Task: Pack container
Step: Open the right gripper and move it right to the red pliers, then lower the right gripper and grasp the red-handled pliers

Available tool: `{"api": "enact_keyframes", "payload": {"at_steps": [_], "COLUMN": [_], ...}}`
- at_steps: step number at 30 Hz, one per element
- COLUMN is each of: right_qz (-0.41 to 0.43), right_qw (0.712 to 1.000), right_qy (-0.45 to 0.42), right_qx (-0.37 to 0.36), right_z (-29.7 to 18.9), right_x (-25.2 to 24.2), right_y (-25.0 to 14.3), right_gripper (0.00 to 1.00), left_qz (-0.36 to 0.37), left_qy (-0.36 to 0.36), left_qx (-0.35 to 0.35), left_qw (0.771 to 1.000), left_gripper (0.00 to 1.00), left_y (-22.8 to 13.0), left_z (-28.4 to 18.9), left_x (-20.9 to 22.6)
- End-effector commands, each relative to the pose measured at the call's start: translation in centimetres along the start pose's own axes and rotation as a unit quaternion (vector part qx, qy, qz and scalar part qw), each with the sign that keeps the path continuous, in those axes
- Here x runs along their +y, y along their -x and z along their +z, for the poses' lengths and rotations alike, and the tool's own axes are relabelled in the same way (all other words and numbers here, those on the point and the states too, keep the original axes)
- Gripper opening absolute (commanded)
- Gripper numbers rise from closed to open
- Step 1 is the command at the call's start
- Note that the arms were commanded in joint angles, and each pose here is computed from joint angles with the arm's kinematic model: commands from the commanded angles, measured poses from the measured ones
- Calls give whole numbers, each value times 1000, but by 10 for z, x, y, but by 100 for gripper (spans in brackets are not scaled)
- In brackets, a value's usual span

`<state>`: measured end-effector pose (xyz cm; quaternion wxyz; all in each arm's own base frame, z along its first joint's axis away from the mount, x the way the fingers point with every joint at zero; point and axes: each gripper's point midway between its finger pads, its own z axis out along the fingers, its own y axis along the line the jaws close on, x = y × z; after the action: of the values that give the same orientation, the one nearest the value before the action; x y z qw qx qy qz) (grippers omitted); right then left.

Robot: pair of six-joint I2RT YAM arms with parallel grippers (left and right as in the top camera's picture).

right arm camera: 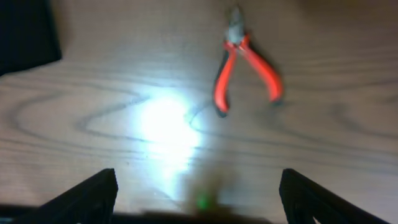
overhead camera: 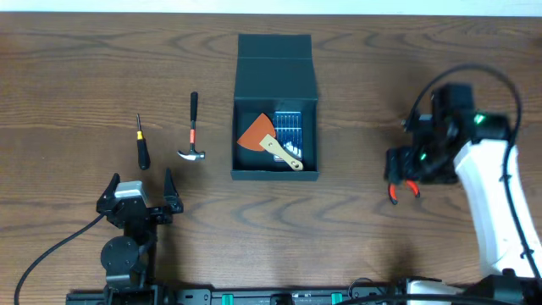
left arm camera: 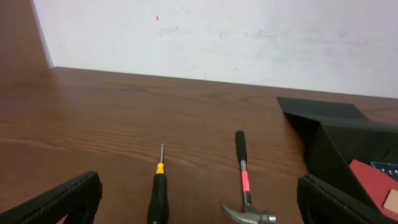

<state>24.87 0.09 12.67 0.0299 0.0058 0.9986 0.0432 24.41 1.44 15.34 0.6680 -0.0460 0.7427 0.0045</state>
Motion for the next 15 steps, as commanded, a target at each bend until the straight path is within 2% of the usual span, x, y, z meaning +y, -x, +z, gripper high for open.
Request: {"api": "enact_keyframes", "payload": {"at_steps": [1,12,15], "right_qz": [23,39,39], "right_qw": [998,998,998], "right_qy": [44,-33,-34], "right_qx": [-30,-26,-28], "right_z": [6,68,80], "right_x": [13,-18,-19], "right_y": [-4,-19,-23], "right_gripper": [84,85,89], "left_qz": [10,10,10], "left_qy": [4,4,4], "left_qx": [23,23,23], "left_qw": [1000,1000,1000], "left_gripper": [99,99,99], "left_y": [-17,-17,-17], "left_z": [1,1,1], "left_x": [2,2,2]}}
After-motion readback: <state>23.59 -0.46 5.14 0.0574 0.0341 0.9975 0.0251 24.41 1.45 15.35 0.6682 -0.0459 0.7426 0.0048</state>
